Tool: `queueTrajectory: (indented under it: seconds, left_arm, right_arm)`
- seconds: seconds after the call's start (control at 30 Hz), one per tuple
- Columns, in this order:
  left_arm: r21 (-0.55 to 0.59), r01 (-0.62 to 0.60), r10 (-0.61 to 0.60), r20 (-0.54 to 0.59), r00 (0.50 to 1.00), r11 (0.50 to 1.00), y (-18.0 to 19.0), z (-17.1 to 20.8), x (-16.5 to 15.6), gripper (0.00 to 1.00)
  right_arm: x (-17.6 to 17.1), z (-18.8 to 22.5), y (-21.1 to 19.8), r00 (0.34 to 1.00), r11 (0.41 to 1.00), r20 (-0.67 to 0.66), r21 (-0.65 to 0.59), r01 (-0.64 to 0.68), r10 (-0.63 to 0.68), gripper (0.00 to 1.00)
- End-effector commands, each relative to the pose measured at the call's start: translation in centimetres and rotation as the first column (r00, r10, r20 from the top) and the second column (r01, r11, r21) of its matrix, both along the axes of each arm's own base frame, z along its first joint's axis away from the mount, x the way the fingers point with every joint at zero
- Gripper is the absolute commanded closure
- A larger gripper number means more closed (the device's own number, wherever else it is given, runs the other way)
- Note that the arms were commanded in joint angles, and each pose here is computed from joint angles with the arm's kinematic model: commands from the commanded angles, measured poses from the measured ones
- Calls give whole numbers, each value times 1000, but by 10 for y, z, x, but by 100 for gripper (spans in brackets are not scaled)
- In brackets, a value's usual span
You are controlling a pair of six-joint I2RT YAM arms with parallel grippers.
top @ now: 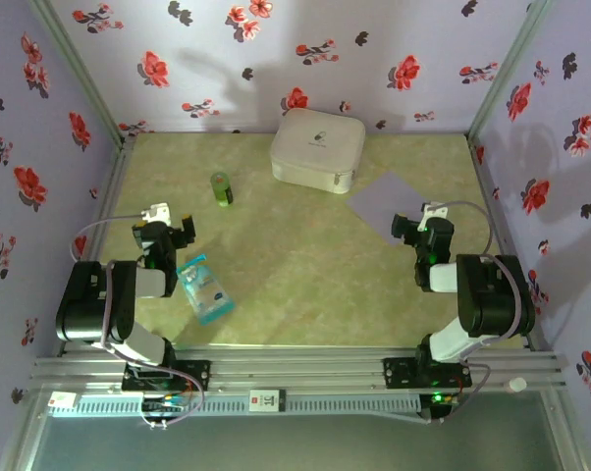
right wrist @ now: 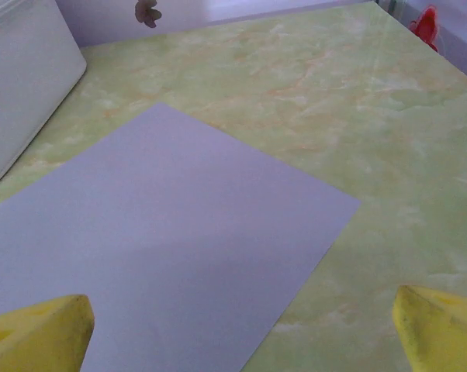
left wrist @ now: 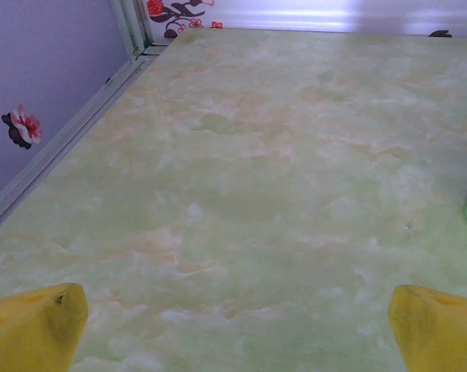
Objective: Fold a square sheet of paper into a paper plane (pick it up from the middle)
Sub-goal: Move the square sheet of paper to the center of the table.
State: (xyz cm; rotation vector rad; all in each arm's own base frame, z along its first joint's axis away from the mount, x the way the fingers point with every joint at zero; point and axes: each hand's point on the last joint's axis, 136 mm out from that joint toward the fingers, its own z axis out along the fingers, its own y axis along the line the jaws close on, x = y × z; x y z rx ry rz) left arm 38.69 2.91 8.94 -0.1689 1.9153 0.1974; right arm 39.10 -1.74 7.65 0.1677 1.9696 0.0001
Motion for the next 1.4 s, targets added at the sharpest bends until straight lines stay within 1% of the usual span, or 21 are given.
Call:
queueTrajectory:
  seconds: [0.0, 1.17, 1.3, 1.37]
  left_arm:
    - [31, -14, 13, 29, 999, 999, 3, 9, 6, 0]
    - [28, -7, 6, 33, 999, 1000, 2, 9, 5, 0]
    - [24, -1, -1, 94, 996, 1000, 0, 25, -5, 0]
    - [25, -4, 2, 85, 996, 1000, 1, 34, -9, 0]
  right_arm:
    - [7, 10, 1, 1000, 1000, 30, 10, -5, 4, 1]
    - [6, 10, 0, 999, 1000, 33, 11, -1, 1, 1]
    - [6, 17, 1, 999, 1000, 39, 11, -6, 5, 1]
    - [6, 23, -1, 999, 1000, 39, 13, 5, -5, 1]
